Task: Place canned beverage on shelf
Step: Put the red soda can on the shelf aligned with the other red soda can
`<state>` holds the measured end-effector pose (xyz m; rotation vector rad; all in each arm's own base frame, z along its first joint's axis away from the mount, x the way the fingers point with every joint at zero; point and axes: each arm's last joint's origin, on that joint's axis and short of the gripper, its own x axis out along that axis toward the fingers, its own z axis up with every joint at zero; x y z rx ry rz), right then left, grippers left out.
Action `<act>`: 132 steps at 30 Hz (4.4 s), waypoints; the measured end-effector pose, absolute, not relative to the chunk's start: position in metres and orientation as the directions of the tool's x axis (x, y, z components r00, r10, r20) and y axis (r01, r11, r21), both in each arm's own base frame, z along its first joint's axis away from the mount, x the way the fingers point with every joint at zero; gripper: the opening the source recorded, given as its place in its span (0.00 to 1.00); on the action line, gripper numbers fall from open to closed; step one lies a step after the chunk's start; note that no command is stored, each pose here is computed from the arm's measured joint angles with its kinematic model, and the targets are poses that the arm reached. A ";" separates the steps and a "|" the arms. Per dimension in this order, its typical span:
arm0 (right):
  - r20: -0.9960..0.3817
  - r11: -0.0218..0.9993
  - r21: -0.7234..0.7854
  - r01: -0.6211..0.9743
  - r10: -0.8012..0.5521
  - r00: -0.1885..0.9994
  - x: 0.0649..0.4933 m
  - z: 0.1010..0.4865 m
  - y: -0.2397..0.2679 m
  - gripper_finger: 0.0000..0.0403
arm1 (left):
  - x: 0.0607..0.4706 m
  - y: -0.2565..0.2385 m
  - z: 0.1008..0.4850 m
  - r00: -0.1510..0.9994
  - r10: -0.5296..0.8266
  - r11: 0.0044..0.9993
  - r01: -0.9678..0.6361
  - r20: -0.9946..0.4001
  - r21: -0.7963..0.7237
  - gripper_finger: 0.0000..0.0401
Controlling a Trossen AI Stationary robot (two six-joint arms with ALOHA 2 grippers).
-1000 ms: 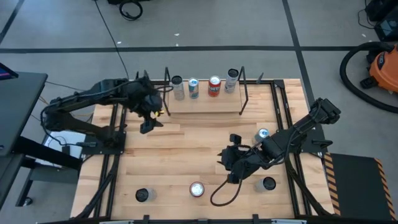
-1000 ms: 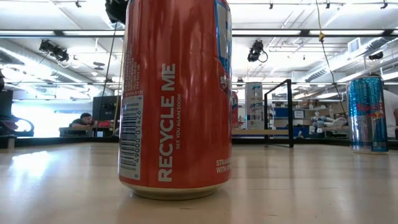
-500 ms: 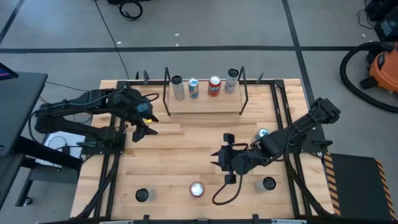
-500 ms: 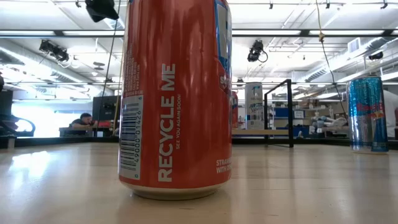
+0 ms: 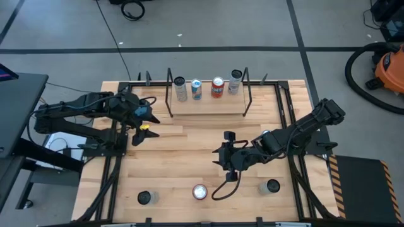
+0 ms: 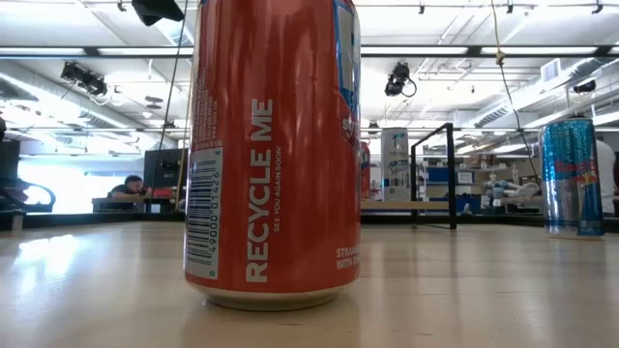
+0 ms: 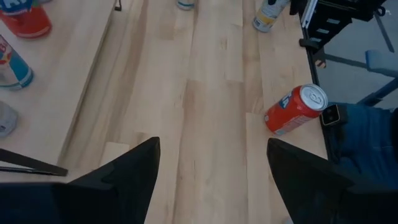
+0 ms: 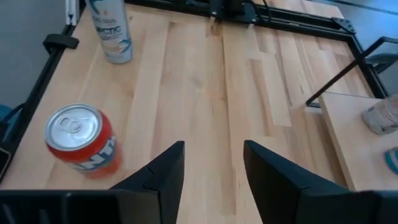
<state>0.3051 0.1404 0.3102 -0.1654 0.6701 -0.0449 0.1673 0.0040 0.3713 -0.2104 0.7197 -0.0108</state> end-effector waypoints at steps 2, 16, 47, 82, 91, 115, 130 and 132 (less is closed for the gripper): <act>-0.620 0.988 -0.153 -0.023 -0.078 0.781 0.305 0.310 0.141 0.43 | 0.167 0.004 0.371 0.753 -0.082 0.981 -0.054 -0.653 -0.185 0.74; -0.551 0.995 -0.097 -0.027 -0.032 0.834 0.311 0.317 0.144 0.43 | 0.167 0.004 0.371 0.753 -0.081 0.982 -0.053 -0.653 -0.183 0.74; -0.565 0.976 0.011 -0.218 0.186 0.804 0.318 0.319 0.137 0.98 | 0.167 0.004 0.371 0.752 -0.081 0.986 -0.037 -0.654 -0.165 0.74; -0.487 0.876 0.006 -0.481 0.423 0.764 0.331 0.323 0.131 0.94 | 0.168 0.004 0.371 0.754 -0.080 0.981 -0.055 -0.653 -0.184 0.74; -0.516 0.819 0.033 -0.572 0.504 0.693 0.364 0.280 0.137 0.94 | 0.169 0.004 0.373 0.766 -0.079 0.982 -0.051 -0.637 -0.183 0.74; -0.534 0.758 0.071 -0.649 0.578 0.617 0.393 0.231 0.136 0.94 | 0.171 0.005 0.375 0.784 -0.059 0.983 -0.061 -0.618 -0.171 0.74; -0.556 0.820 0.122 -0.559 0.523 0.646 0.394 0.230 0.133 0.94 | 0.171 0.006 0.375 0.787 -0.051 0.985 -0.063 -0.615 -0.162 0.74; -0.548 0.788 0.101 -0.608 0.554 0.627 0.394 0.230 0.133 0.94 | 0.171 0.006 0.375 0.787 -0.051 0.987 -0.053 -0.615 -0.150 0.74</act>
